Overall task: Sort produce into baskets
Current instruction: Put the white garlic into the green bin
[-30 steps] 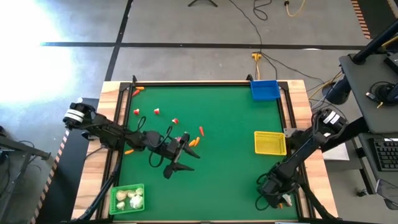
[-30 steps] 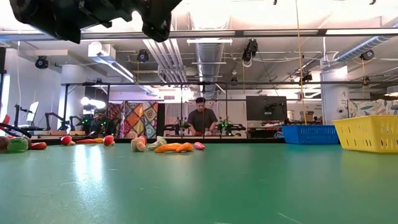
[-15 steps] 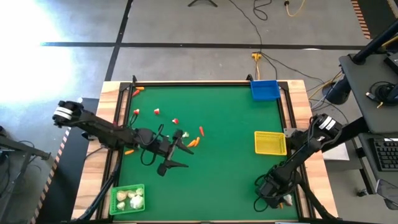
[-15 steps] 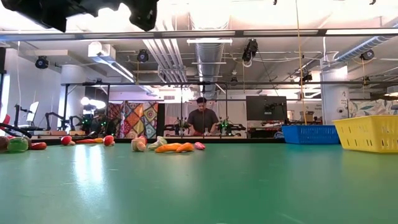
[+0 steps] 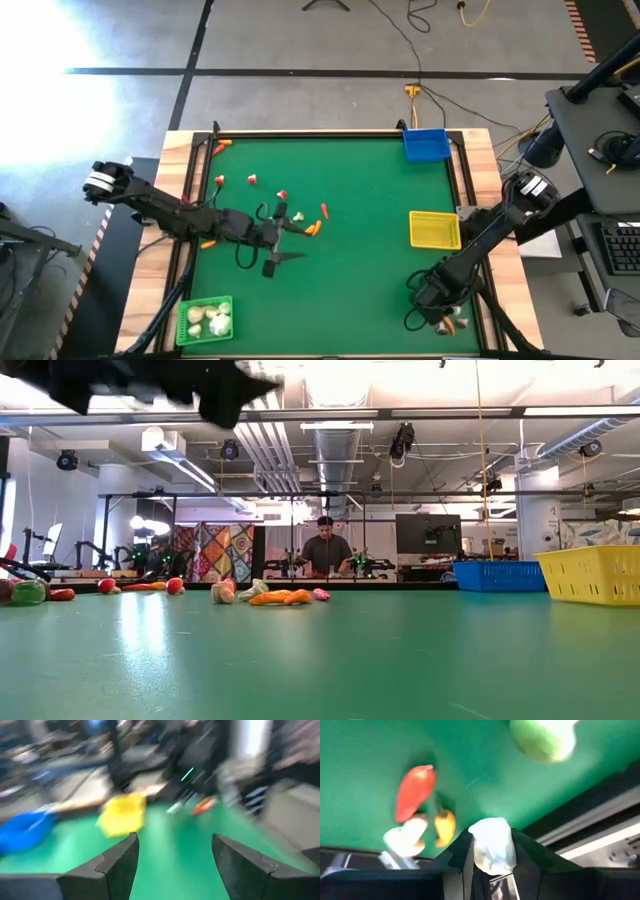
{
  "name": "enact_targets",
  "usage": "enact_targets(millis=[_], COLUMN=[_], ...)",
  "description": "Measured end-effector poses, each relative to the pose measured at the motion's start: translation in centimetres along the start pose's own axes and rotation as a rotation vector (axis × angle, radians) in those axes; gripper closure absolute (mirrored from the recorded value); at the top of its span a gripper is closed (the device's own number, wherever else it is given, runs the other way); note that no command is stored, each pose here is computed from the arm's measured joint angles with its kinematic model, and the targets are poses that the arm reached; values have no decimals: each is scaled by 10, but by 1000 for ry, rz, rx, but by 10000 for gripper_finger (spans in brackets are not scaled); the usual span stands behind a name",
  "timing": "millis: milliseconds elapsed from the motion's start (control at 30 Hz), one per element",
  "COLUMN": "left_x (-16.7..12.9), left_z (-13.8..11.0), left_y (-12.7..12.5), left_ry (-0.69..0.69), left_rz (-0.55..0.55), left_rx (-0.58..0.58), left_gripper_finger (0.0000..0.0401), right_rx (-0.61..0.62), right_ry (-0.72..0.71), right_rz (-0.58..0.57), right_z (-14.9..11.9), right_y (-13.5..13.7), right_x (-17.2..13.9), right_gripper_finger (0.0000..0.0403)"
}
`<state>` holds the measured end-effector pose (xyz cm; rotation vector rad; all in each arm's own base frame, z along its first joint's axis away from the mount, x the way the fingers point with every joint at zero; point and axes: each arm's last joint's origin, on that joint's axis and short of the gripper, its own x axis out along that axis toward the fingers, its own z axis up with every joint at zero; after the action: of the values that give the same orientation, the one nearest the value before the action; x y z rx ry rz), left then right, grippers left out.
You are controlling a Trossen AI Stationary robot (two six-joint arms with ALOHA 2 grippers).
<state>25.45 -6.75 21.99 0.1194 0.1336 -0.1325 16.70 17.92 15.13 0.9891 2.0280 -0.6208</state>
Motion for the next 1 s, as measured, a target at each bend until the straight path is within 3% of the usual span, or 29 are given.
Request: enact_targets(millis=[100, 267, 400, 567, 833, 1000], left_x=[-1, -2, -6, -14, -33, -38], left_z=[-8, -9, -10, -16, -26, -29], left_y=[-1, -11, -24, -42, -71, -78], left_ry=[95, 102, 111, 163, 106, 108], left_rz=[86, 18, 8, 118, 100, 76], left_rx=[26, -42, -85, -79, -72, -143], left_gripper_finger=[168, 168, 168, 168, 168, 168], right_rx=[1, -75, -194, -442, -965, -1162], right_ry=[-89, -359, -604, -635, -791, -869], right_rz=[-30, -69, -55, -141, -266, -286], right_z=[-8, -15, -3, 40, 112, 140], right_y=[3, 16, 39, 78, 163, 191], right_x=[-27, -70, -95, -110, -124, -138], right_gripper_finger=[307, 313, 313, 313, 312, 312])
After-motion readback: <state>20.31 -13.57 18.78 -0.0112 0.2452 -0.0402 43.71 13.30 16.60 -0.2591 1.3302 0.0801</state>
